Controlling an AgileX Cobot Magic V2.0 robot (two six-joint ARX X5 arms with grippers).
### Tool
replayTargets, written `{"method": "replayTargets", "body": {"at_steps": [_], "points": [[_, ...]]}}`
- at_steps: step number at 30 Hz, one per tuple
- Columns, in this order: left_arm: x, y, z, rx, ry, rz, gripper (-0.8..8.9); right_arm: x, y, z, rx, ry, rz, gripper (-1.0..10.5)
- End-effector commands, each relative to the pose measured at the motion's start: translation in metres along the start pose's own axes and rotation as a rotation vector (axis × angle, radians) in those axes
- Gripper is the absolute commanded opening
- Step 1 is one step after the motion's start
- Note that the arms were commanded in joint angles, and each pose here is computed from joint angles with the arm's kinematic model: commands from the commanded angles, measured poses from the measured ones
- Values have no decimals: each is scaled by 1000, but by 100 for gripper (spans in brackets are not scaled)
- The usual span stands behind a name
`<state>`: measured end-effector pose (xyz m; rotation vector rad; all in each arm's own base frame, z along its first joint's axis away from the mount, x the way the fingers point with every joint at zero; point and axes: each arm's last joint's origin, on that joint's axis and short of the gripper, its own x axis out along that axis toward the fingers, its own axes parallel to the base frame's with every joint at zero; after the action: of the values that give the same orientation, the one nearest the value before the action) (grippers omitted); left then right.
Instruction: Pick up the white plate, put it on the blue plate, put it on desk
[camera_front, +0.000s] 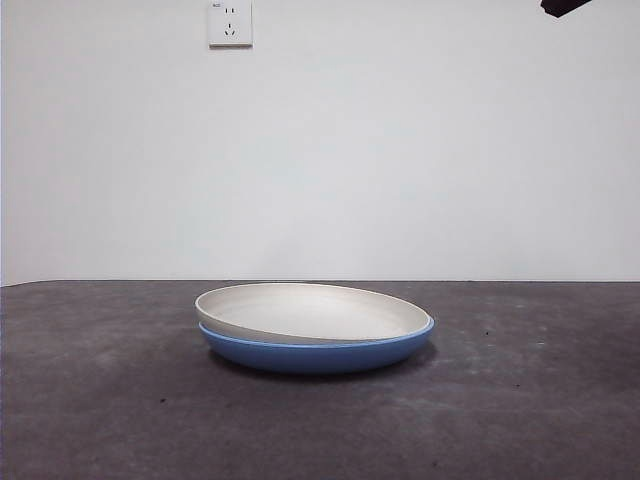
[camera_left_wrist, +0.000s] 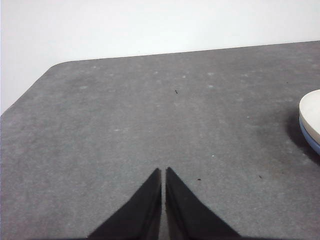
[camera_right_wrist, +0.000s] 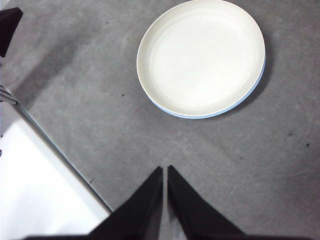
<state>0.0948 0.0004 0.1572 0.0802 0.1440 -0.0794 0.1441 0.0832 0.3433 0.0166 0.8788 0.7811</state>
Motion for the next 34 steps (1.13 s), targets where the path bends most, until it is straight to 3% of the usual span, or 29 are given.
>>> {"method": "replayTargets", "body": {"at_steps": [1,21,23,29,34], "points": [[2,0,-7,-9,26,-3,15,-3,2,5,-28,-20,8,8],[2,0,-7,-9,26,-3,15,-4,3,5,-28,-26,11,8],[2,0,-7,-9,26,-3,15,-9,0,5,-67,-55,-37,8],[2,0,-7,-9,26,-3,15,-29,-10,10,-121,-322,-153,8],[2,0,-7,-9,27,-4,15,-34,-28,-11,-150,-577,-278,8]]}}
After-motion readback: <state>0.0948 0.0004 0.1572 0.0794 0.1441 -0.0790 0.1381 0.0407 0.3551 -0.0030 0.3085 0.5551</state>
